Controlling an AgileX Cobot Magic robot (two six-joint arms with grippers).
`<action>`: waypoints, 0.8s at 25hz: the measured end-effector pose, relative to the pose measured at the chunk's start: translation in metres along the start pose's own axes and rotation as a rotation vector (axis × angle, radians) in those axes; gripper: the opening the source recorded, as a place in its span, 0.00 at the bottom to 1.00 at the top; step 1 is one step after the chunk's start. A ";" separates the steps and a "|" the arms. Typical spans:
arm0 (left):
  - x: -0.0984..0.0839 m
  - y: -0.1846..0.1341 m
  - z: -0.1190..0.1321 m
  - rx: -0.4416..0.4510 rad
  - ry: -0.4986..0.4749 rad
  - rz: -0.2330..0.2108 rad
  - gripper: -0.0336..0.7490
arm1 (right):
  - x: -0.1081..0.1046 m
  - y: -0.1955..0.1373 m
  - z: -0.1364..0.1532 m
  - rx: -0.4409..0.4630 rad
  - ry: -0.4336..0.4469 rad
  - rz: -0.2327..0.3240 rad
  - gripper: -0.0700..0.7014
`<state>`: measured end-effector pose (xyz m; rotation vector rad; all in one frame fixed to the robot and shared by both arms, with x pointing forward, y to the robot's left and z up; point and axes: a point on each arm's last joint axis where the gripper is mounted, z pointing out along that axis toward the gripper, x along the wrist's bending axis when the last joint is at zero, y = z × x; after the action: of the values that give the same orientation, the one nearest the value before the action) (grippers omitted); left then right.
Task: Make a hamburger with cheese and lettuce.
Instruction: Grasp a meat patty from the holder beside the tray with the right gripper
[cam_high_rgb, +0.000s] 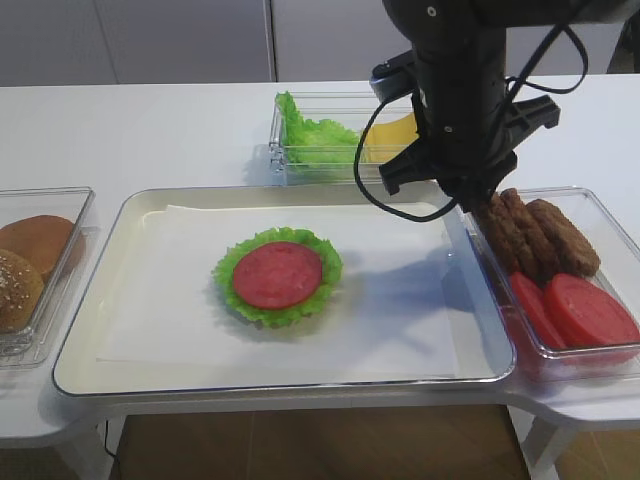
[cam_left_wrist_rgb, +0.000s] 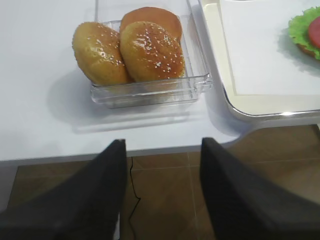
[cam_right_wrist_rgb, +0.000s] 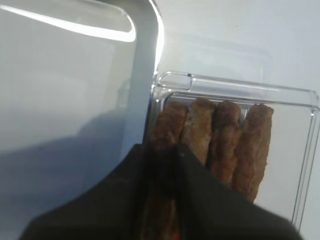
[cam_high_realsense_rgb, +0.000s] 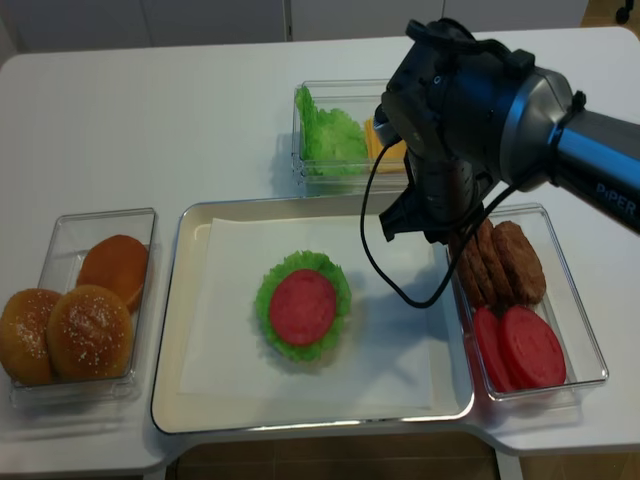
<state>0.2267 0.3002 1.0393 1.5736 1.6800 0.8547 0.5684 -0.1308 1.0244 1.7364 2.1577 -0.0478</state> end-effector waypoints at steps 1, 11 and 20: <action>0.000 0.000 0.000 0.000 0.000 0.000 0.50 | 0.000 0.000 0.000 0.000 0.000 0.002 0.25; 0.000 0.000 0.000 0.000 0.000 0.000 0.50 | 0.000 0.000 0.000 0.000 0.000 0.002 0.24; 0.000 0.000 0.000 0.000 0.000 0.000 0.50 | -0.004 -0.002 -0.012 -0.022 0.020 0.022 0.24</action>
<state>0.2267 0.3002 1.0393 1.5736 1.6800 0.8547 0.5639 -0.1323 1.0360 1.7549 2.1451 -0.0013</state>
